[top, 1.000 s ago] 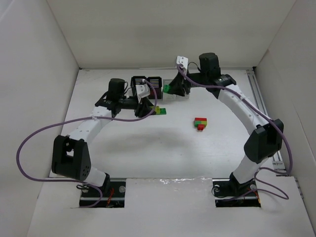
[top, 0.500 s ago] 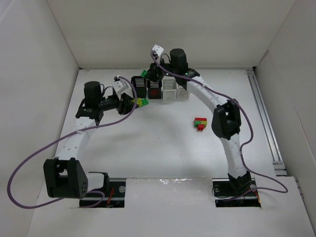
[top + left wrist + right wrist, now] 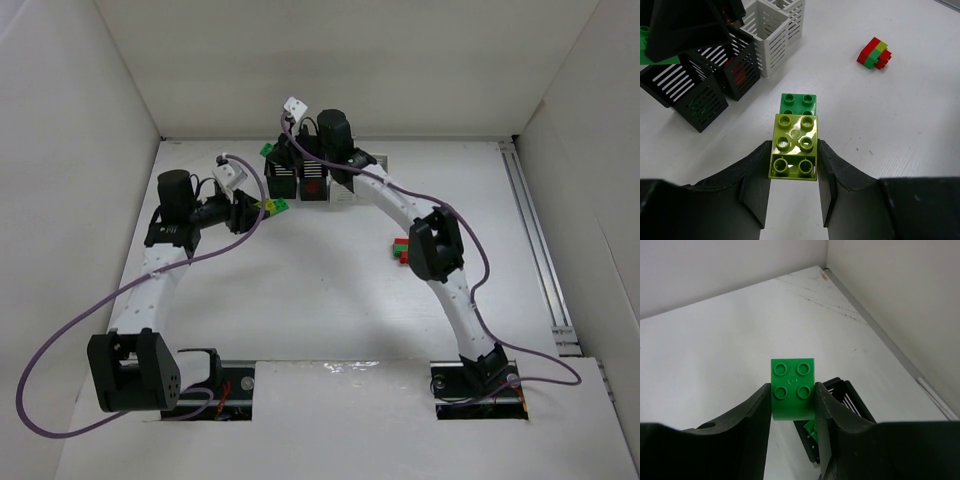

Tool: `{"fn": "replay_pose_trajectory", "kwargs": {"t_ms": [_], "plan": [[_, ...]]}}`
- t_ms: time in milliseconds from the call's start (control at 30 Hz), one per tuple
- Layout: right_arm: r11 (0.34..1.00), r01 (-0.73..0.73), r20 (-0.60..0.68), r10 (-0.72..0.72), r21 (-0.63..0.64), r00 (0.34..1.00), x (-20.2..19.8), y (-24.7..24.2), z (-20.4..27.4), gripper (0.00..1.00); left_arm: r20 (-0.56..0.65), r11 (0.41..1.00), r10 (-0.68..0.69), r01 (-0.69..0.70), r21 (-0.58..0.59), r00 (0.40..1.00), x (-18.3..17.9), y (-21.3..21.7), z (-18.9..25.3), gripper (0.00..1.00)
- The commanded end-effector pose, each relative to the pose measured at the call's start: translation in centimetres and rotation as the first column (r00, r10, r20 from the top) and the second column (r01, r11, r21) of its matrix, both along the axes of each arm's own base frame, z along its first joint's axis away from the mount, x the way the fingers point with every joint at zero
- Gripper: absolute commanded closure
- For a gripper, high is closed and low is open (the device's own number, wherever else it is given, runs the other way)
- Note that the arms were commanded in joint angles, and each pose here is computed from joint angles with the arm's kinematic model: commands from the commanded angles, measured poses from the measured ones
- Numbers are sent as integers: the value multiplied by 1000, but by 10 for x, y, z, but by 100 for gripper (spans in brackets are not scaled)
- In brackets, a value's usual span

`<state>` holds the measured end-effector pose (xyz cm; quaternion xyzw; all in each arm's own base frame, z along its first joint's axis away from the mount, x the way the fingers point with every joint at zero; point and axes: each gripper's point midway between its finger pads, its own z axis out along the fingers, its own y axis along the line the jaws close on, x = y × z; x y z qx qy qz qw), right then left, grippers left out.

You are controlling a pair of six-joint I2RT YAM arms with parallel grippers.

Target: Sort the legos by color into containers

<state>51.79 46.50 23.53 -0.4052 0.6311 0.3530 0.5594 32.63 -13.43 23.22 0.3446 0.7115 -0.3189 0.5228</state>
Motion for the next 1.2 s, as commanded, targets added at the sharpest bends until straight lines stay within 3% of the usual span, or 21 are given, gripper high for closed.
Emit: {"fn": "replay_pose_trajectory", "kwargs": {"t_ms": [0, 567, 767, 800, 933, 1033, 1167], "plan": [[996, 53, 83, -59, 73, 995, 17, 7, 27, 96, 60, 1000, 3, -2, -12, 998, -2, 0, 19, 100], [983, 176, 100, -181, 59, 978, 42, 12, -1, 89, 79, 1000, 15, -14, -13, 997, 17, 2, 28, 100], [979, 201, 115, -204, 42, 972, 47, 9, -8, 75, 88, 1000, 7, -5, -16, 996, 19, 1, 31, 100], [979, 201, 115, -204, 42, 972, 47, 9, -8, 65, 81, 1000, 9, -7, -21, 997, 18, 0, 31, 100], [979, 200, 129, -204, 45, 970, 47, 8, -4, 46, 70, 1000, 11, -9, -27, 997, 21, 0, 31, 100], [983, 177, 134, -182, 51, 974, 41, 9, -2, 40, 67, 999, 24, -22, -32, 997, 24, 4, 30, 100], [982, 176, 150, -184, 68, 971, 37, 6, 16, 39, 55, 996, 43, -38, -79, 998, 29, 8, 38, 100]]}}
